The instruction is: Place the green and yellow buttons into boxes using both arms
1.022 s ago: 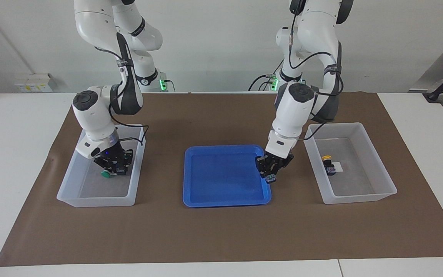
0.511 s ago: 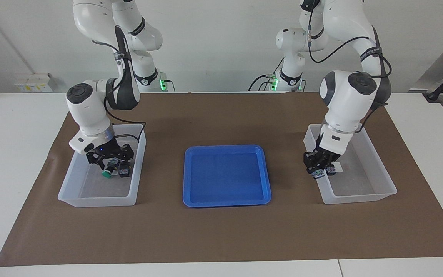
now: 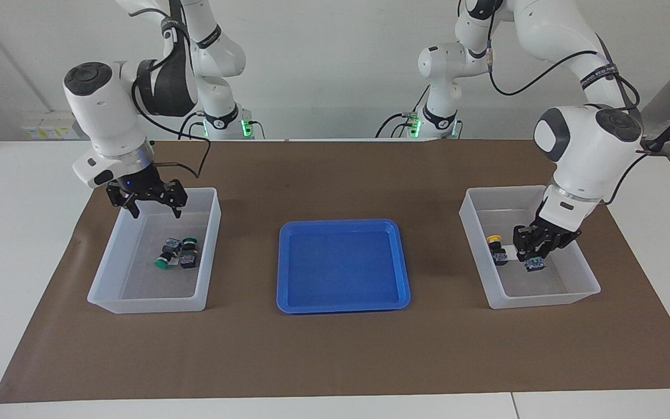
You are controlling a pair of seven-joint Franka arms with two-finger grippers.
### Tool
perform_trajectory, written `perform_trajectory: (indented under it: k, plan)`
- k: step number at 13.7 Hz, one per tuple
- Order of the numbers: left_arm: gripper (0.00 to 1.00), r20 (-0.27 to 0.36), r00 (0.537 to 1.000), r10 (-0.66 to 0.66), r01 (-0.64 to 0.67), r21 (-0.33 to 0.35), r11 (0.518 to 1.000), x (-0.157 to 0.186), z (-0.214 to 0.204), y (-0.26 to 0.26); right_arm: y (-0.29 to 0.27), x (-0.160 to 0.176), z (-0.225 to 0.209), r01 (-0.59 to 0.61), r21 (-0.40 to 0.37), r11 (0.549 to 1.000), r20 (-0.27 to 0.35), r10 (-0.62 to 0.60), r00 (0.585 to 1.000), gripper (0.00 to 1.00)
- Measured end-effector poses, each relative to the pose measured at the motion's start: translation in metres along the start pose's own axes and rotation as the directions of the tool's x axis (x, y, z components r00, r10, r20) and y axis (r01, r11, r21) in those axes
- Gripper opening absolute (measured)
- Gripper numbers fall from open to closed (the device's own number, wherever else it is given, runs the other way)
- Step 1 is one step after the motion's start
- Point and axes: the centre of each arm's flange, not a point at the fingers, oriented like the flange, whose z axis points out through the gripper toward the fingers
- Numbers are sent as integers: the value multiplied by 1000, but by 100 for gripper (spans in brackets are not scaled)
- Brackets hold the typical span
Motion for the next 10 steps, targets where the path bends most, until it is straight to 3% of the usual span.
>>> perform_trajectory:
  k: [4,10]
  plan:
    - [47,-32,999,32,-31,14,999,-17,36,-40,-4,4,-52,7,-2,1000,35,-7,999,100]
    - [47,-87,996,24,-22,30,999,-42,75,-73,-8,0,-66,14,-2,1000,64,-13,998,100]
